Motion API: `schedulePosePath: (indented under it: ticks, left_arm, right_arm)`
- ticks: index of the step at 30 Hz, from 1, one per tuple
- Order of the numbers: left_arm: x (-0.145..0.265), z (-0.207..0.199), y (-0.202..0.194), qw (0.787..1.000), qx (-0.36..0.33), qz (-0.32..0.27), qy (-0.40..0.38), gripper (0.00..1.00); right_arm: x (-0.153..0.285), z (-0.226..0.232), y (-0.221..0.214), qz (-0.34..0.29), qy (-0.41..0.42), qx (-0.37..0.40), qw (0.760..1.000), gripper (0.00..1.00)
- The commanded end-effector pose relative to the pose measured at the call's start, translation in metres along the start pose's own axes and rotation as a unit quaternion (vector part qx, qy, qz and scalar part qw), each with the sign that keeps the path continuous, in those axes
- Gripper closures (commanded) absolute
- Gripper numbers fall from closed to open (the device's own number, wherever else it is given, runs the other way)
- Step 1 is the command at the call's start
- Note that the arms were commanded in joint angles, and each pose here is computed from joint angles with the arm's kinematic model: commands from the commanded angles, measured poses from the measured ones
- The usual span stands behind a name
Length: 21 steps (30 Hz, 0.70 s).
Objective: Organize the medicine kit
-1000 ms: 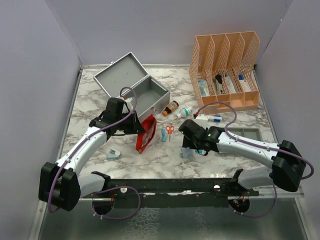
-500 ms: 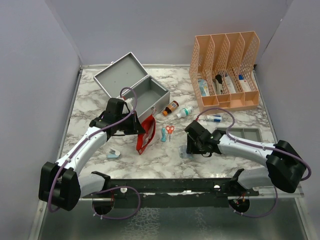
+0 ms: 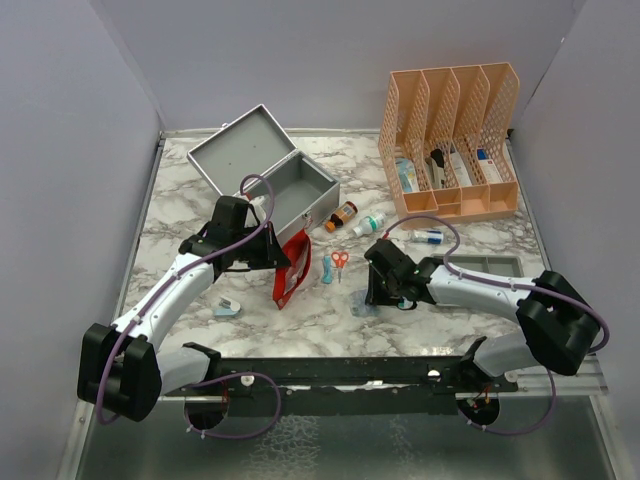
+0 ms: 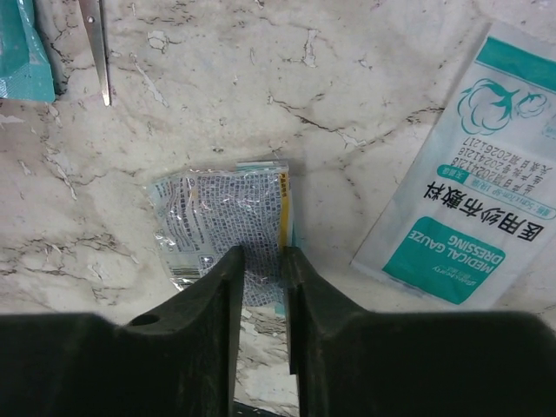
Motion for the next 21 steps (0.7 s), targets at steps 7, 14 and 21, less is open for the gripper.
schedulePosePath:
  ticks: [7, 14, 21]
  left_arm:
    - [-0.002, 0.001, -0.001, 1.000, -0.011, -0.004, -0.002, 1.00]
    - [-0.002, 0.001, 0.000, 1.000, -0.010, -0.003, -0.002, 1.00]
    - [-0.002, 0.000, 0.000, 1.000, -0.011, -0.004, -0.002, 1.00]
  right_arm:
    - [0.008, -0.004, 0.008, -0.016, -0.030, 0.009, 0.999, 0.52]
    - [0.006, -0.004, 0.011, -0.033, 0.016, 0.015, 0.999, 0.50]
    - [0.006, -0.011, 0.010, -0.031, 0.055, 0.012, 0.998, 0.51]
Point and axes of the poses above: each gripper's point midway between its finger pads, its own x axis back along the fingers, its own z axis along the line the jaws close on, y = z × x, the point moved 8 cm from there along x, back along the fingers, and after that the axes turned 11 degrees about x, right-handed, at the moved point
